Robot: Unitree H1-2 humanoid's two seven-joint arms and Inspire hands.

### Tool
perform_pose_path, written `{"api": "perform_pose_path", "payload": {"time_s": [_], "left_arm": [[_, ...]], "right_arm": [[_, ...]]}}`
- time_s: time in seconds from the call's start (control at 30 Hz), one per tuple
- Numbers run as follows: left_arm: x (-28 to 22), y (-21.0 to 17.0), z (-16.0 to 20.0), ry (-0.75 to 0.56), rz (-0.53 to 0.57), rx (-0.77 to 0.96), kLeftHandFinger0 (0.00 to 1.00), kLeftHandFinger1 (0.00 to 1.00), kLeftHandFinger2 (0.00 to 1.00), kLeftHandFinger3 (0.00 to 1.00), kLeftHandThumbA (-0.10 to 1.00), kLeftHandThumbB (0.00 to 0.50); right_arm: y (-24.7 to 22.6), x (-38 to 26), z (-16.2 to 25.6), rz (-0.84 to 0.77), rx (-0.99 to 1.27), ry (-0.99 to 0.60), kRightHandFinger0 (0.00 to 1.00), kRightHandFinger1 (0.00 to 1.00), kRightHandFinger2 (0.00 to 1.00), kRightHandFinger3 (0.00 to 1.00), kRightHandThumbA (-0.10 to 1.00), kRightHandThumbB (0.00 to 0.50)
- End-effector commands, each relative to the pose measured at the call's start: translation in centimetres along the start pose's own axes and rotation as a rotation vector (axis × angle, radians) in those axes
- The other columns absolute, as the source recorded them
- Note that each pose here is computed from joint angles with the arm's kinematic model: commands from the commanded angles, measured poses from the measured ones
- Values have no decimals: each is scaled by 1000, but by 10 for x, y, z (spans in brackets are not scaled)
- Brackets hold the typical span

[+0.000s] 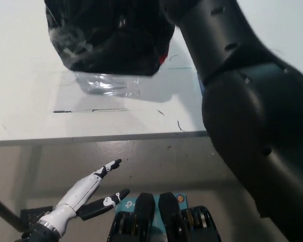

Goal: The robot uses its right hand to pick up a bag of coffee beans and puts it in the black plastic bag, then the robot grabs the top of the bag and lifts it.

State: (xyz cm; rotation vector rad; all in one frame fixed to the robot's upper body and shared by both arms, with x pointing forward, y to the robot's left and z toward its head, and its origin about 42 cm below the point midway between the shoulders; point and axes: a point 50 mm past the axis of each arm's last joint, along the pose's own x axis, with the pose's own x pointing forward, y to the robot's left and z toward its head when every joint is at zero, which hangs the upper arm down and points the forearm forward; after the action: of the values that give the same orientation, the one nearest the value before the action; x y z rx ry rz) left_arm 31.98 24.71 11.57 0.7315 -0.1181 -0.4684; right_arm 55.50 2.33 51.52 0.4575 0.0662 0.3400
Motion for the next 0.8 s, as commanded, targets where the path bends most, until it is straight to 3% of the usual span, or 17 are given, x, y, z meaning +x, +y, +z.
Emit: {"api": "perform_pose_path", "payload": {"time_s": [0.0,0.07,0.13,0.3,0.4,0.5,0.53,0.57,0.6,0.63,0.67,0.7,0.73,0.77], "left_arm": [[7,16,15,-56,9,58,1000,1000,1000,1000,791,108],[7,17,15,-50,10,50,1000,1000,1000,1000,785,115],[8,18,16,-49,8,54,1000,1000,1000,1000,788,109],[12,19,19,-58,6,87,1000,1000,1000,1000,802,102],[12,19,19,-66,2,99,1000,1000,1000,1000,833,111],[12,20,20,-59,3,101,1000,1000,1000,1000,830,103],[12,21,20,-58,2,100,1000,1000,1000,1000,829,103],[12,21,19,-60,1,102,1000,1000,1000,1000,830,102],[12,21,19,-60,1,104,1000,1000,1000,1000,830,102],[12,21,19,-63,2,106,1000,1000,1000,1000,829,103],[13,21,18,-68,1,105,1000,1000,1000,1000,828,104],[13,21,18,-71,-1,105,1000,1000,1000,1000,830,107],[13,21,18,-73,-2,105,1000,1000,1000,1000,830,107],[13,21,18,-71,-4,104,1000,1000,1000,1000,831,106]], "right_arm": [[-36,6,-34,-15,-118,-73,0,207,615,622,213,0],[-48,7,-53,-40,-141,-36,0,226,649,716,185,20],[-56,7,-66,-55,-192,-17,0,252,669,757,205,4],[-82,5,-107,-66,-272,43,0,233,630,654,239,29],[-94,3,-123,-77,-317,89,0,235,604,597,259,13],[-100,2,-125,-79,-405,102,0,270,645,662,285,22],[-101,2,-123,-80,-452,102,0,281,644,676,348,26],[-103,3,-117,-77,-523,102,53,355,711,749,407,29],[-104,3,-115,-73,-547,103,53,355,711,749,407,29],[-105,4,-111,-65,-574,102,215,458,725,769,548,66],[-104,5,-102,-33,-650,99,752,1000,1000,1000,821,405],[-102,5,-92,-2,-734,91,1000,1000,1000,1000,878,341],[-100,6,-85,18,-792,86,1000,1000,1000,1000,878,341],[-98,6,-78,30,-834,77,1000,1000,1000,1000,890,390]]}}
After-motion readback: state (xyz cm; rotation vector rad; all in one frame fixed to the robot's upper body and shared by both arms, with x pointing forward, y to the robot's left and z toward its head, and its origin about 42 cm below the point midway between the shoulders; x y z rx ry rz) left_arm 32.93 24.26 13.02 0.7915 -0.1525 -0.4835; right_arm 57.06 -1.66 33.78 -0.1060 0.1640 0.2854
